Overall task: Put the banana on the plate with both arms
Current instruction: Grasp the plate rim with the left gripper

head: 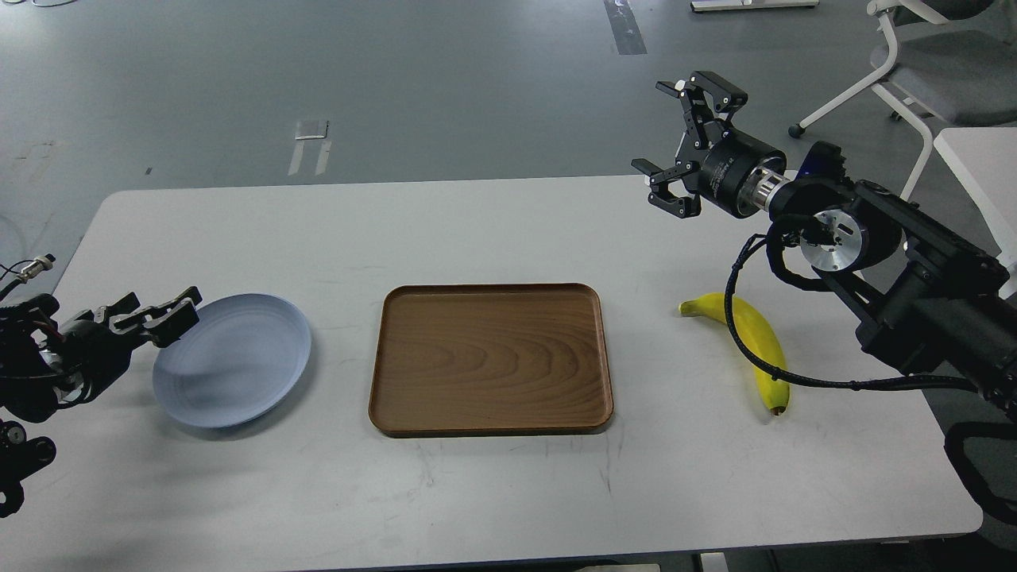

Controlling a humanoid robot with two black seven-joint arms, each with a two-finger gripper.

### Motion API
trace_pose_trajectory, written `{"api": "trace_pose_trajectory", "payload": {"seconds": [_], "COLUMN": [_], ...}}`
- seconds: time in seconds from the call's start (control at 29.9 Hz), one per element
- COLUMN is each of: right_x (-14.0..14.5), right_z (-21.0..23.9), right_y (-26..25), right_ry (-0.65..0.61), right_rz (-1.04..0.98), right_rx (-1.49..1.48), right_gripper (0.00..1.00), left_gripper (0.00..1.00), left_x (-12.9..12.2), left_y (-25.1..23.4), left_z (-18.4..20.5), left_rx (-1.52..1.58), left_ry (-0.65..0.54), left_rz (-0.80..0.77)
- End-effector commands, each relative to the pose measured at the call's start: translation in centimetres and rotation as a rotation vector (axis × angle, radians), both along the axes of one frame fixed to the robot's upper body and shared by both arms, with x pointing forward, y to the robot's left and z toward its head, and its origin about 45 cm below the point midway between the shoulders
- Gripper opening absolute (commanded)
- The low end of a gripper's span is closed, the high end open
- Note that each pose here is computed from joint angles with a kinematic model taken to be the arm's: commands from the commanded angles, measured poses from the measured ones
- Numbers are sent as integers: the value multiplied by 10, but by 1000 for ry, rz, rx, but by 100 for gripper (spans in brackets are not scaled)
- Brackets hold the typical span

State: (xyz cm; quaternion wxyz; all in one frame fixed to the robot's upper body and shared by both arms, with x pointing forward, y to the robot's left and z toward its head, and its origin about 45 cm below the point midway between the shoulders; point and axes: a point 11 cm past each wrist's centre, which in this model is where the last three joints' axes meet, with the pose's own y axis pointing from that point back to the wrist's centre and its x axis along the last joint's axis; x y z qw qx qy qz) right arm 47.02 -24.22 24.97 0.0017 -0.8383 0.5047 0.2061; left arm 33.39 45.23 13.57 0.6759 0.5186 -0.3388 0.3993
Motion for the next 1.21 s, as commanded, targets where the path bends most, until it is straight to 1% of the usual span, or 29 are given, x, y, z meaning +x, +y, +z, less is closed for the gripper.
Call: {"api": "trace_pose_trajectory", "payload": {"seconds": [0.0, 0.33, 0.74, 0.94, 1.04, 1.17], "right_x": [0, 0, 2, 2, 2, 2], "right_z": [0, 1, 5, 6, 6, 7], "right_y": [0, 0, -12, -14, -17, -18], "right_ry": [1, -2, -8, -10, -11, -12], "right_rz": [0, 0, -21, -25, -29, -30], "right_rx": [0, 1, -3, -8, -12, -13], "right_gripper": [100, 100, 100, 100, 100, 100], "left_gripper": [97, 97, 97, 97, 97, 97], "left_x": [0, -2, -8, -15, -26, -31], "left_y": [-6, -4, 3, 9, 12, 17], "left_z": [-4, -6, -9, -15, -23, -28], "left_rx": [-9, -11, 2, -1, -6, 1], "left_ry": [5, 9, 10, 22, 47, 61], "left_rz": [-9, -13, 0, -4, 11, 23]}}
